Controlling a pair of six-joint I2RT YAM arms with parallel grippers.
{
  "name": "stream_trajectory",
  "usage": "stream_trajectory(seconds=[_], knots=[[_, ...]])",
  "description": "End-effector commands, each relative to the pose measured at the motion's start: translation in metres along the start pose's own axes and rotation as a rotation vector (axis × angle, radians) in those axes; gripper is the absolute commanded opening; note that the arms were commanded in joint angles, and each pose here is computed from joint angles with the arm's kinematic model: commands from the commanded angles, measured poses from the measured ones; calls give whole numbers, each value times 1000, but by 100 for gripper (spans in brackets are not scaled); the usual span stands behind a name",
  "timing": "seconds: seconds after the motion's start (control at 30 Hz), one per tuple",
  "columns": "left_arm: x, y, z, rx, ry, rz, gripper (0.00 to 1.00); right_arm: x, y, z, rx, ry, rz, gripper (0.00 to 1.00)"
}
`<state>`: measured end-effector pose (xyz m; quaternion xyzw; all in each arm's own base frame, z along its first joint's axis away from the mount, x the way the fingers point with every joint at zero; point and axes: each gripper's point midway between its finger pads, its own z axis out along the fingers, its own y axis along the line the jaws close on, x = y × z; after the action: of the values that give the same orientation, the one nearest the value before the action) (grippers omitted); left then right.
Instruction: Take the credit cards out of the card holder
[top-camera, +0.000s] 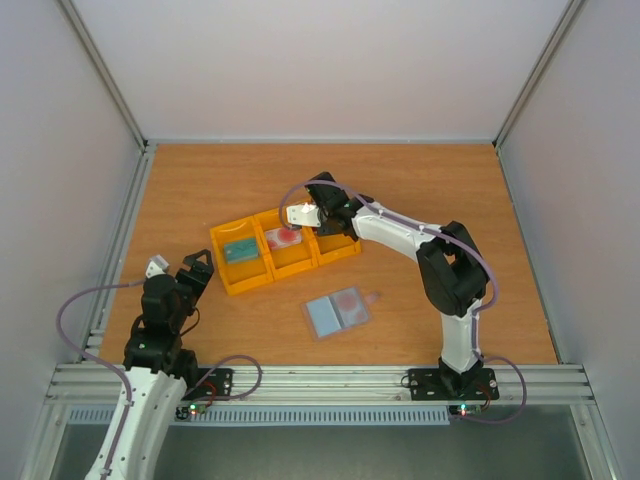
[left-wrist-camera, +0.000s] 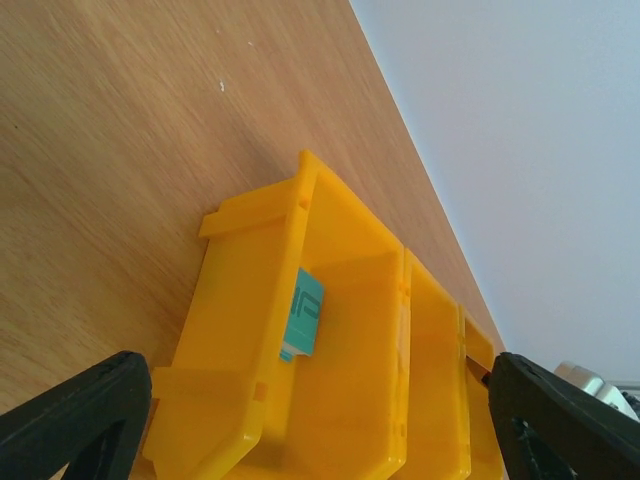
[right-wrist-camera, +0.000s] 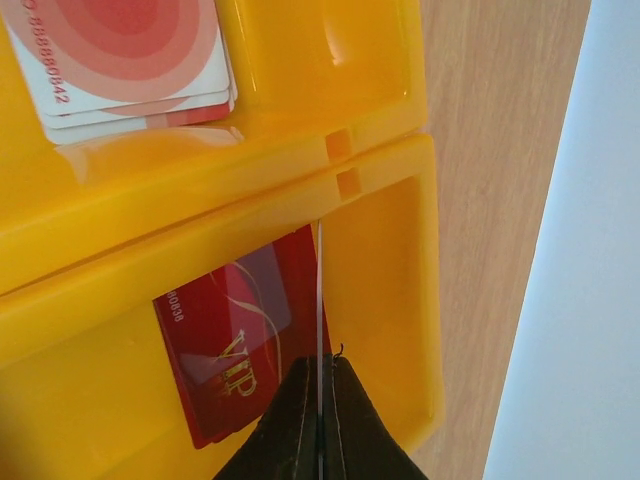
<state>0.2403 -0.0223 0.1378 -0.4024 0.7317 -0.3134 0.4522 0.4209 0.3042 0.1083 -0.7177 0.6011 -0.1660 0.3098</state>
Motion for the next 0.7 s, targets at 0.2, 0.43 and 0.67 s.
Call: stream_trajectory(seconds=[0.2,0.43,0.67], knots=[[-2,7,2,-21,-19,5,92,14,-26,-1,76,41,-9,1],[-1,12,3,-45,-12,6,92,11,-11,20,29,30,-77,1],[0,14,4,-55,-7,4,92,14,11,30,-31,27,-112,1]])
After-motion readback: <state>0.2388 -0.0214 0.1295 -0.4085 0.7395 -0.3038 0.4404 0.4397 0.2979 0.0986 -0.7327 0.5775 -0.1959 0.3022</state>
